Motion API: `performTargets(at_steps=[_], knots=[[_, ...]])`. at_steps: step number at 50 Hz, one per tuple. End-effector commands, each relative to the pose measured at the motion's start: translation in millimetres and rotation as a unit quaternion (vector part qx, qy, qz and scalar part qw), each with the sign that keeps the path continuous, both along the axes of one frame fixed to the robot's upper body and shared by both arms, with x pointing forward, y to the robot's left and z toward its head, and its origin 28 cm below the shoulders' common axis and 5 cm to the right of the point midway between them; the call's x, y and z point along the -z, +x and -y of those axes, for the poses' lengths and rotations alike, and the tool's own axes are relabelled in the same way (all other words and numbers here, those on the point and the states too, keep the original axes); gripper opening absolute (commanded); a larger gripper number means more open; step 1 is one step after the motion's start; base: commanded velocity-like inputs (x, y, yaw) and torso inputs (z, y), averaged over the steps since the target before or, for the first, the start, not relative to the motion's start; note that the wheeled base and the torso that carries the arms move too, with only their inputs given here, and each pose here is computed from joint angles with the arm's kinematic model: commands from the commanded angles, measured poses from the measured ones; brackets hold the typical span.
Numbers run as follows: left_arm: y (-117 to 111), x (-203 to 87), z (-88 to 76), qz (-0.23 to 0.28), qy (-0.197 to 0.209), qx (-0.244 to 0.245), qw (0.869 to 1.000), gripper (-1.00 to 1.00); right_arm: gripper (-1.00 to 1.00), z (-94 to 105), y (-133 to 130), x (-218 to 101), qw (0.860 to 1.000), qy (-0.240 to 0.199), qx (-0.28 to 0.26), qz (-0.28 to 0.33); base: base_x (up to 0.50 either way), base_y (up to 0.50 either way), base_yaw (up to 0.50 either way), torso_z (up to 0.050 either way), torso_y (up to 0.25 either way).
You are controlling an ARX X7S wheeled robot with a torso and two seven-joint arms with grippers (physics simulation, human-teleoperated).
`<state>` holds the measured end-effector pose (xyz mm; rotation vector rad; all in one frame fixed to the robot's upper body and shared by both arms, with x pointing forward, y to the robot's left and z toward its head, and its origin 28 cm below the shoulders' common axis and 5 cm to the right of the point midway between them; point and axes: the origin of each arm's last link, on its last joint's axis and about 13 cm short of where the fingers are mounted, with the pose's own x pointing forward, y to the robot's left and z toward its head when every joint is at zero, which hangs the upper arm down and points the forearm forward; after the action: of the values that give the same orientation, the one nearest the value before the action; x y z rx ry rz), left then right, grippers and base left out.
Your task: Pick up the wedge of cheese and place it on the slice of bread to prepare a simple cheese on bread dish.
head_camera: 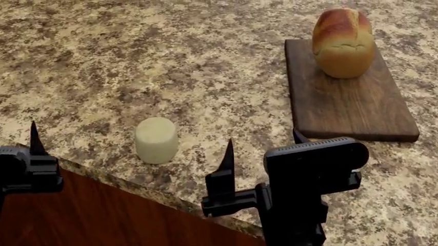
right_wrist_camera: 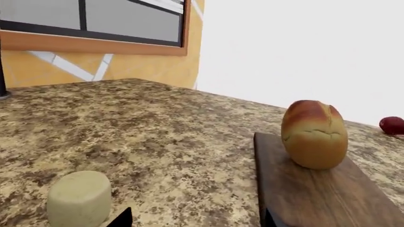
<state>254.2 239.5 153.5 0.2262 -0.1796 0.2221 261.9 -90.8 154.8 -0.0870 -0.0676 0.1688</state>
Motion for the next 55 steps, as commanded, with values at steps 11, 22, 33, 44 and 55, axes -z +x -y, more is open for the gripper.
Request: performTargets(at_steps=[11, 22, 33, 44, 55], knots=[[-19, -11, -54.7, 0.022, -0.001, -0.179, 0.984, 1.00, 1.00, 0.8, 0, -13, 0.999, 0.004, 0.003, 0.040, 0.10, 0.04, 0.00, 0.000, 0.000], [-20, -20, -49.8, 0.017, 0.013, -0.176, 0.984, 1.00, 1.00, -1.5, 1, -11, 0.999, 0.007, -0.002, 0.032, 0.33, 0.12, 0.00, 0.000, 0.000], [-17, -16, -52.8, 0.016, 0.020, -0.180, 0.983, 1.00, 1.00, 0.6, 1, -10, 1.000, 0.013, 0.004, 0.027, 0.33, 0.13, 0.00, 0.000, 0.000], [-18, -14, -53.1, 0.016, 0.020, -0.179, 0.983, 1.00, 1.00, -0.7, 1, -10, 1.000, 0.014, 0.000, 0.027, 0.34, 0.09, 0.00, 0.000, 0.001], [-18, -14, -52.4, 0.014, 0.019, -0.177, 0.984, 1.00, 1.00, -1.2, 1, -11, 0.999, 0.008, -0.002, 0.031, 0.33, 0.12, 0.00, 0.000, 0.000]])
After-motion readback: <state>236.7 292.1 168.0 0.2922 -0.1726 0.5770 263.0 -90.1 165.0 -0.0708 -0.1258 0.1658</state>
